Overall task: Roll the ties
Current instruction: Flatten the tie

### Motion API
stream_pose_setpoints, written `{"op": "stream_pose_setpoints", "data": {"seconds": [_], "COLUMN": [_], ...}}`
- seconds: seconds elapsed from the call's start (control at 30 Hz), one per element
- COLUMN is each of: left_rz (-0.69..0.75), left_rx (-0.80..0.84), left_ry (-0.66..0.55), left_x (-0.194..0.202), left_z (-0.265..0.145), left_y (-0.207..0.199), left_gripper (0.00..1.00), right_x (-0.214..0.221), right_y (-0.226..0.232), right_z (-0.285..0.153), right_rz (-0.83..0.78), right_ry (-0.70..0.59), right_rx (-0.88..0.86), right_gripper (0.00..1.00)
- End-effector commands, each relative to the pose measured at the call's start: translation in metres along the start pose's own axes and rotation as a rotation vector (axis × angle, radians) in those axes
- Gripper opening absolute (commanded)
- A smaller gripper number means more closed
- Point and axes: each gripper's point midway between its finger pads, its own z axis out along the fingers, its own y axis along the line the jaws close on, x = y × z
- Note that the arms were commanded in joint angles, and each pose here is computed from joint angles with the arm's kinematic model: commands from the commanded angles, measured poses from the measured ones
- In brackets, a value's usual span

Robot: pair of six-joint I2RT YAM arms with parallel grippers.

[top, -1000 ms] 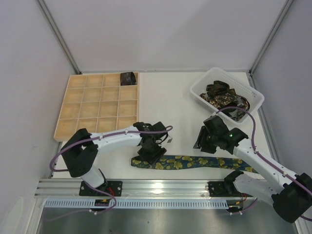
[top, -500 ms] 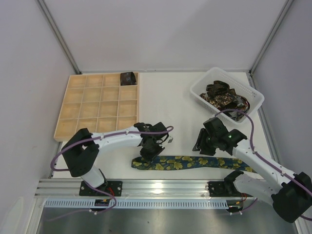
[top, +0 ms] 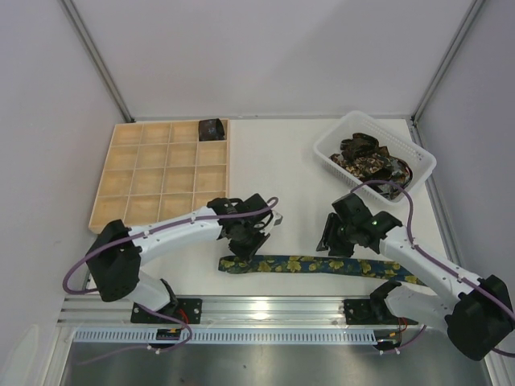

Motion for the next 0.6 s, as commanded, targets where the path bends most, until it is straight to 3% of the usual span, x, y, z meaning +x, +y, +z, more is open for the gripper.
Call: {"op": "stream_pose_setpoints", "data": {"seconds": [0.0,0.33,0.57], "left_rz": [-0.046,-0.109,-0.168], "left_rx": [0.010,0.072,0.020], "left_ry": [-0.094,-0.120,-0.036], "left_x": [-0.024,-0.043,-0.037], "left_z": [-0.017,-0.020,0.001], "left_y": [0.001,0.009,0.028], "left_gripper": [0.00,0.01,0.00], "right_x": [-0.001,0.004,0.010], "right_y": [0.006,0.004,0.009], "right_z": [0.001,0.003,0.008], "right_rz": [-0.034,-0.054,-0.074], "right_ry": [-0.002,0.020,0.033], "right_rx": [-0.025,-0.012,-0.013], "right_gripper": [0.47,0.47,0.47]}}
